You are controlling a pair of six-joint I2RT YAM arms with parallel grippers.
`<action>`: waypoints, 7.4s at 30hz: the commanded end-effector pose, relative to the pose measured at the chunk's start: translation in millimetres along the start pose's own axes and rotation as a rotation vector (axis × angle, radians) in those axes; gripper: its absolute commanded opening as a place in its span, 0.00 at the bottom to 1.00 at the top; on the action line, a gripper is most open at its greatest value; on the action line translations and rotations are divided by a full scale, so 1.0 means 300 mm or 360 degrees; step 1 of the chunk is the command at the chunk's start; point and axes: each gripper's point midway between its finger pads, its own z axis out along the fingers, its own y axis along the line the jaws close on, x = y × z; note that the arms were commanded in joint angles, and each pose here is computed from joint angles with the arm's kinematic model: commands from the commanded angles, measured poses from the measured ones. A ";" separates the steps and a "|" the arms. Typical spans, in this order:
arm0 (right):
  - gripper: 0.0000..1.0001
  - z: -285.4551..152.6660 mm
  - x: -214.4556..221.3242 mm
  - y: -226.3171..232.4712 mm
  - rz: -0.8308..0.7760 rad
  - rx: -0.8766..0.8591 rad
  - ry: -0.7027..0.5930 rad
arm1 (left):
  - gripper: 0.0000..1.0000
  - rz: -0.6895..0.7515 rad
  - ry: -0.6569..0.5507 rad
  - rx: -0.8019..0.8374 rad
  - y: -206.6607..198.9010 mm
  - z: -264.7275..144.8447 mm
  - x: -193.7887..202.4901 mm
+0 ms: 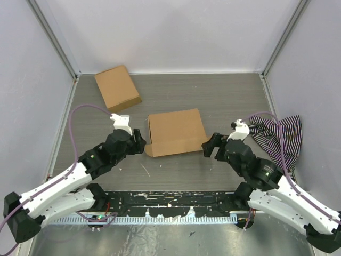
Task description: Fold the paper box
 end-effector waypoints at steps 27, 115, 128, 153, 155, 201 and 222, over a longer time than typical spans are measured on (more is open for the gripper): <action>0.68 0.634 0.099 -0.134 -0.0201 0.0248 0.0543 | 0.64 0.0154 0.0591 -0.0265 -0.001 0.527 0.201; 0.55 0.238 0.125 0.020 -0.0094 -0.0133 0.0457 | 0.59 0.0012 0.0724 0.0265 -0.129 0.196 0.208; 0.57 0.185 0.101 0.047 -0.0082 -0.0135 0.0542 | 0.59 -0.0015 0.0762 0.0294 -0.157 0.135 0.160; 0.58 0.216 0.263 0.028 -0.0073 -0.0188 0.0807 | 0.59 -0.0013 0.0961 0.0291 -0.142 0.157 0.267; 0.58 0.223 0.279 0.022 -0.0070 -0.0188 0.0820 | 0.59 -0.0022 0.0952 0.0294 -0.141 0.163 0.265; 0.57 0.231 0.213 0.026 -0.0169 -0.0167 0.0754 | 0.56 -0.0180 0.1143 0.0451 -0.137 0.169 0.324; 0.57 0.262 0.216 -0.032 -0.0201 -0.0041 0.0693 | 0.56 -0.0117 0.1109 0.0341 -0.096 0.173 0.309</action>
